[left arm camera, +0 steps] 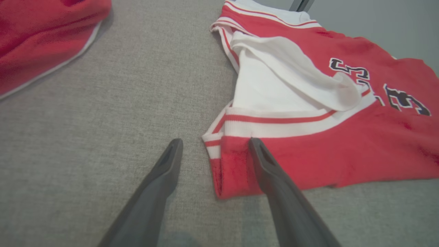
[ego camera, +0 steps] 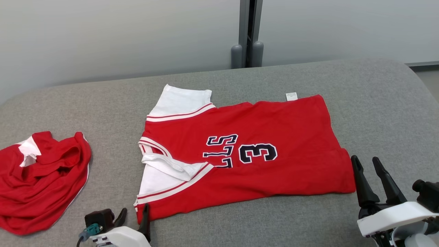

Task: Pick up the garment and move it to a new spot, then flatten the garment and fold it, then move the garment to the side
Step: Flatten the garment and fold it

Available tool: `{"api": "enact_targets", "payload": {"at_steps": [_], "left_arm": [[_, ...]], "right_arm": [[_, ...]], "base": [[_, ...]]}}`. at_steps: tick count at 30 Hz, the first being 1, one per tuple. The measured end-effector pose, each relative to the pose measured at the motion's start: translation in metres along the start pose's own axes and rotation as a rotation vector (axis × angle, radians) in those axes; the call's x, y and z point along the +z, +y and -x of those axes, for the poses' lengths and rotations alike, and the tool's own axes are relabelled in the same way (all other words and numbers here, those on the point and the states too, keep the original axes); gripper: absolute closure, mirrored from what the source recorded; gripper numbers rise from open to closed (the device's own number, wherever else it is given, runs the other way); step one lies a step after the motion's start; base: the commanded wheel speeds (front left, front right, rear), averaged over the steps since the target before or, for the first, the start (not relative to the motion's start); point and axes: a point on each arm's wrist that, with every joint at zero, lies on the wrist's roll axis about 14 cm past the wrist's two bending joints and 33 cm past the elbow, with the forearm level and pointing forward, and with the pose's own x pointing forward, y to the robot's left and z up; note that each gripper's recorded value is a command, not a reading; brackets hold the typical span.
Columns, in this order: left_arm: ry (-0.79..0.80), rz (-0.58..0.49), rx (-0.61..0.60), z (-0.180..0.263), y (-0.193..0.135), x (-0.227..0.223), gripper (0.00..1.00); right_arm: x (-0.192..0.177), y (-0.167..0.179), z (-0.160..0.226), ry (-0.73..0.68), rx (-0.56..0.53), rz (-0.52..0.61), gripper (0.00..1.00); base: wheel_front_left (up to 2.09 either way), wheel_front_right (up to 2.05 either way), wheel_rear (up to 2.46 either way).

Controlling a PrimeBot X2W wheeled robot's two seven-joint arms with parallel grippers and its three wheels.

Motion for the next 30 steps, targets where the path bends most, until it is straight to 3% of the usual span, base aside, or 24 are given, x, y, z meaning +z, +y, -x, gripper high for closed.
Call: {"api": "enact_targets", "payload": {"at_steps": [9, 10, 11, 13, 30], "left_arm": [[0.089, 0.006, -0.028, -0.013, -0.007, -0.013, 0.03], [0.095, 0.011, -0.033, -0.014, -0.007, -0.014, 0.48], [0.094, 0.011, -0.035, -0.015, -0.008, -0.013, 0.61], [0.083, 0.013, -0.042, -0.016, -0.009, -0.011, 1.00], [-0.011, -0.036, -0.072, -0.014, -0.011, 0.008, 1.00]], "right_arm": [[-0.001, -0.008, 0.000, 0.003, -0.023, 0.001, 0.00], [-0.002, -0.009, 0.000, 0.003, -0.026, 0.002, 0.00], [-0.002, -0.010, -0.001, 0.004, -0.029, 0.003, 0.00], [-0.004, -0.014, 0.000, 0.012, -0.044, 0.004, 0.00], [-0.072, -0.051, -0.003, 0.255, -0.197, -0.053, 0.00]], "base": [[0.00, 0.00, 0.00], [0.00, 0.00, 0.00], [0.00, 0.00, 0.00], [0.00, 0.00, 0.00], [0.00, 0.00, 0.00]]}}
